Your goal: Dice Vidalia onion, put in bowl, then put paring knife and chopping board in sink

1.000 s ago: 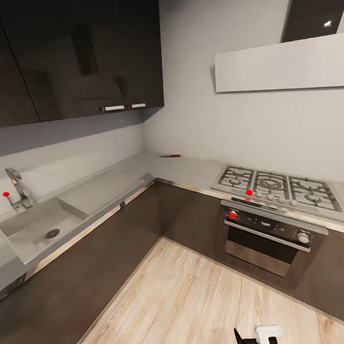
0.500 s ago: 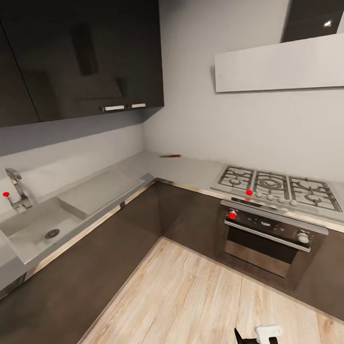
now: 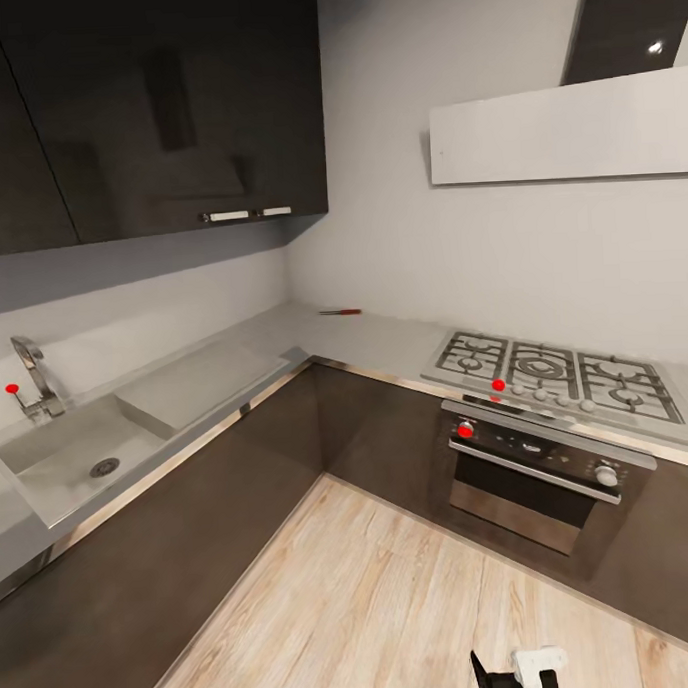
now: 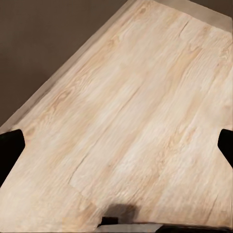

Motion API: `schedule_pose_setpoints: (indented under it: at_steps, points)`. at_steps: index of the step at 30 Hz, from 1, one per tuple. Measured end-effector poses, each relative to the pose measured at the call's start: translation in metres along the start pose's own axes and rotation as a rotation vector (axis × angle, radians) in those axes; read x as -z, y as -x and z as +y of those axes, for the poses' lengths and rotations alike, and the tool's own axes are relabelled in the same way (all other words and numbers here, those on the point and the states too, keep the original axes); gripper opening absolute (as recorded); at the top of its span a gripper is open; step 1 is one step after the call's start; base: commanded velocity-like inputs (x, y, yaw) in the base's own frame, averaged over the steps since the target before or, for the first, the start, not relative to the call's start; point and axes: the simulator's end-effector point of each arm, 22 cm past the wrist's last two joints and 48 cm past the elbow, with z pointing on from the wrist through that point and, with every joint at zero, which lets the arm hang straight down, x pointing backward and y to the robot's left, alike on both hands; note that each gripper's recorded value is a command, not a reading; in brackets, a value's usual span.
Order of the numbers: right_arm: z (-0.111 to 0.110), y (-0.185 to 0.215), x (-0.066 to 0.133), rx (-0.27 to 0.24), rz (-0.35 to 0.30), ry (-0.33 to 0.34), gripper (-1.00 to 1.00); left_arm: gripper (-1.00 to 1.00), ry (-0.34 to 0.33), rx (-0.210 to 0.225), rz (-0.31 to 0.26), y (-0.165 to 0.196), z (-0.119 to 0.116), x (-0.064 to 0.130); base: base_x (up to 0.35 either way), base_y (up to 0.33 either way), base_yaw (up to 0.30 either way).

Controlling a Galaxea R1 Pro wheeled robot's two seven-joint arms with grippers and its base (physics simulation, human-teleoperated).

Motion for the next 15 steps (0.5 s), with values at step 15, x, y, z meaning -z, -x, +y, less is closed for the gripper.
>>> schedule_pose_setpoints:
  at_steps: [15]
  points:
    - [-0.016,0.2,0.013,0.087,-0.2,-0.216,1.0,1.0,0.069,0.076,0.149,-0.067,0.023,0.015,0.0,0.0,0.0]
